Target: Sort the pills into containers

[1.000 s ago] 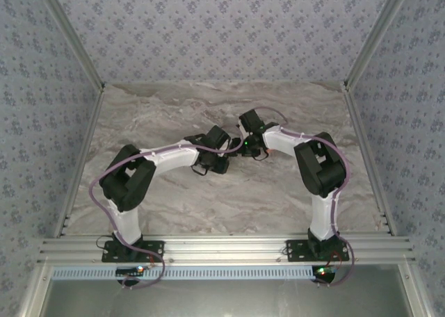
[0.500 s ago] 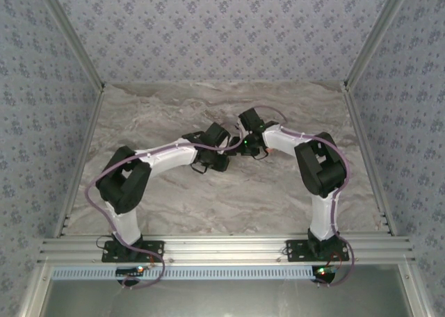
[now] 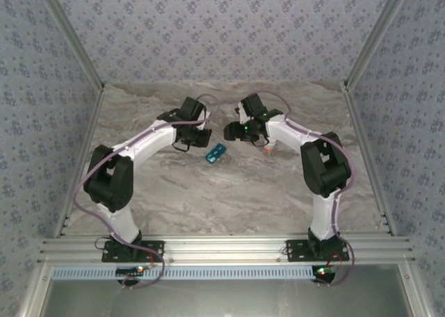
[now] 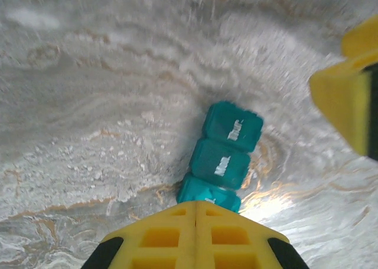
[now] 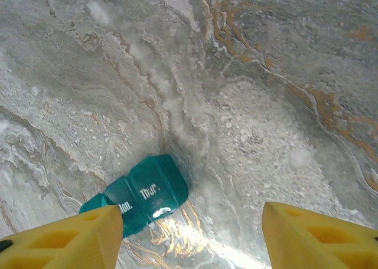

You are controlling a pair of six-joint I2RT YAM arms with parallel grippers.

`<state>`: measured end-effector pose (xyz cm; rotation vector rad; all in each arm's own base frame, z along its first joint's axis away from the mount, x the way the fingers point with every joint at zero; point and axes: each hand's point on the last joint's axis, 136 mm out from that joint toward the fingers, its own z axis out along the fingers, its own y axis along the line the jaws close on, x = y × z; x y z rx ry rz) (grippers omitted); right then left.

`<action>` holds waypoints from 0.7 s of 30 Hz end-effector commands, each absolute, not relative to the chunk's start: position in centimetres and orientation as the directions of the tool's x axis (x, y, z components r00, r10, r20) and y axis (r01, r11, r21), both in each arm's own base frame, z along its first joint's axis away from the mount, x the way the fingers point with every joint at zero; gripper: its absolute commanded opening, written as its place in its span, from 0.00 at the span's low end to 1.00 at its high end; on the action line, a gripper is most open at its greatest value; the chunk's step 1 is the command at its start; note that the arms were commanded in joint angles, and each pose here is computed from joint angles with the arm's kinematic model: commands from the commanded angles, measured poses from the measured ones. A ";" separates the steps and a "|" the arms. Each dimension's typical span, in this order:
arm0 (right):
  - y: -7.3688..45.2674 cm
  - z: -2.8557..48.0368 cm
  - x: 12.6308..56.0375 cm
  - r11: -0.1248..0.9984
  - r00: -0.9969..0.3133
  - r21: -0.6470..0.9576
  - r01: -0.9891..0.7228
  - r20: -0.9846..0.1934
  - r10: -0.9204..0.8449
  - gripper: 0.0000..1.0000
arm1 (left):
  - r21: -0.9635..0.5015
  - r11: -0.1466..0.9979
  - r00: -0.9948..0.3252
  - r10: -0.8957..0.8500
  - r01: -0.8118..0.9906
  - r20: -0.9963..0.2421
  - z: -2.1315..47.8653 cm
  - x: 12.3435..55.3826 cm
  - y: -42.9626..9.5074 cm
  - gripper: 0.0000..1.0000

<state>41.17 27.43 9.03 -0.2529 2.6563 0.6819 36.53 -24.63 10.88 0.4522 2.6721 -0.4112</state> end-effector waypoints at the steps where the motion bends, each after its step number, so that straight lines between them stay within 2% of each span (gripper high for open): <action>1: 28.5 7.4 40.3 0.863 -0.924 0.419 -0.283 -0.359 -0.130 0.66 | -0.211 0.888 -0.882 0.325 0.408 -0.340 9.3 35.0 -25.0 0.00; 21: 30.2 3.3 38.3 0.865 -0.932 0.382 -0.325 -0.286 -0.224 0.66 | -0.152 0.874 -0.871 0.416 0.462 -0.262 5.4 33.4 -26.9 0.00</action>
